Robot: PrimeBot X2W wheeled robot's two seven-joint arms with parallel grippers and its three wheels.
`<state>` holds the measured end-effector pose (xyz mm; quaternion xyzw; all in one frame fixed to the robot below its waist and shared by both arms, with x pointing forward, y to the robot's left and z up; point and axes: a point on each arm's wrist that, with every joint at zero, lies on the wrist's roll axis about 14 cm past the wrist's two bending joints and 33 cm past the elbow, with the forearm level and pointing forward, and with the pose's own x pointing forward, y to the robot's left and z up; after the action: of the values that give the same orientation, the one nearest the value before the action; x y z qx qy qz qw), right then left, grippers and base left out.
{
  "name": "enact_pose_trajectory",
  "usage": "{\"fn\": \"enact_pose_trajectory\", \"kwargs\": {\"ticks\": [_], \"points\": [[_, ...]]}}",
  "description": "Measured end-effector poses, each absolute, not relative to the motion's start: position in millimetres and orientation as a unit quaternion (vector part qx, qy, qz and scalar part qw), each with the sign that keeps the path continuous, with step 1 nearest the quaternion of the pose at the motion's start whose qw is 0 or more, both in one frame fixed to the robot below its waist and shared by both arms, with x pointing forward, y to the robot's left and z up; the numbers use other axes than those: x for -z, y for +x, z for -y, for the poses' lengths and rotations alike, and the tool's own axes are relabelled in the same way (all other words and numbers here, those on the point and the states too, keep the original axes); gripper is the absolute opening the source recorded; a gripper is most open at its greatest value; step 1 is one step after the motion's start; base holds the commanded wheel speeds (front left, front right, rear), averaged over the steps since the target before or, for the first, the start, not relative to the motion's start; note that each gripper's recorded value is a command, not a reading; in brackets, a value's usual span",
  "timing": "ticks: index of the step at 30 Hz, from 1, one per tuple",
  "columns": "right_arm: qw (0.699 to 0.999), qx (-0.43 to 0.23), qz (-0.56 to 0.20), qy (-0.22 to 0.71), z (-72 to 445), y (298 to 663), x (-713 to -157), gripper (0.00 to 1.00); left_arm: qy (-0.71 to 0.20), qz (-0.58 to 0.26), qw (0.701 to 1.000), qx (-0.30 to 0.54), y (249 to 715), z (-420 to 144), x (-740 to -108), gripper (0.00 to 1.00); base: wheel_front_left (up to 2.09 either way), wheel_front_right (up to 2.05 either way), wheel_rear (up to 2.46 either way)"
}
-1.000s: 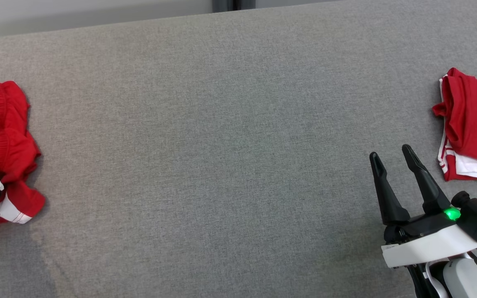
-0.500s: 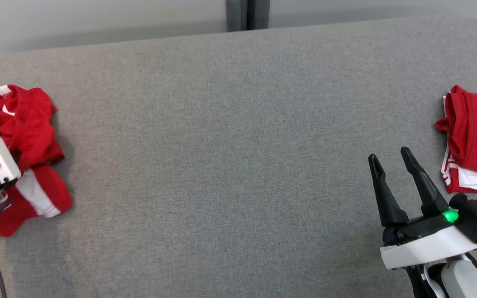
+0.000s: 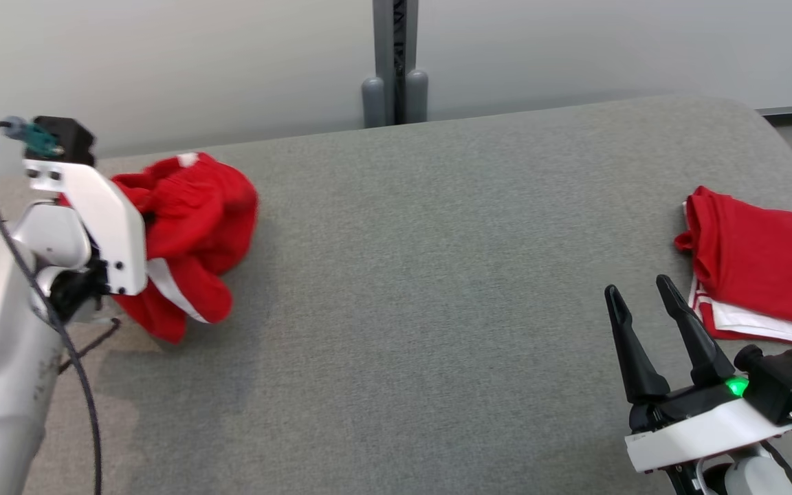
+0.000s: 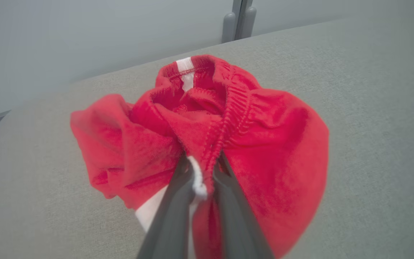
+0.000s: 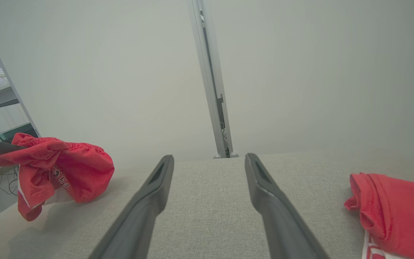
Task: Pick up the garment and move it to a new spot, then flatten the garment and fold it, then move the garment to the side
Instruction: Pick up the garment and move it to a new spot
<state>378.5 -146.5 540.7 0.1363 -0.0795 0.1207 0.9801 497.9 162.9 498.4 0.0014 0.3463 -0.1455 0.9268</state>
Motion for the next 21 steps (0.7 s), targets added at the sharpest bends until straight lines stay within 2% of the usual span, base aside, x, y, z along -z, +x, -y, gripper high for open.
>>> {"fn": "enact_pose_trajectory", "kwargs": {"ticks": [12,16,21], "points": [[0.985,-0.062,0.096,0.128,185.2,353.1,-547.9,1.0,0.117,-0.247,0.896,0.349,466.6,-17.5,-524.4,0.0,0.0,0.0,0.0],[0.986,-0.049,0.087,0.13,191.2,352.3,-541.4,1.0,0.126,-0.235,0.878,0.398,452.9,20.8,-507.4,0.0,0.0,0.0,0.0],[0.987,-0.042,0.076,0.133,193.6,352.3,-534.0,1.0,0.106,-0.26,0.85,0.445,423.2,67.0,-464.7,0.0,0.0,0.0,0.0]]}}
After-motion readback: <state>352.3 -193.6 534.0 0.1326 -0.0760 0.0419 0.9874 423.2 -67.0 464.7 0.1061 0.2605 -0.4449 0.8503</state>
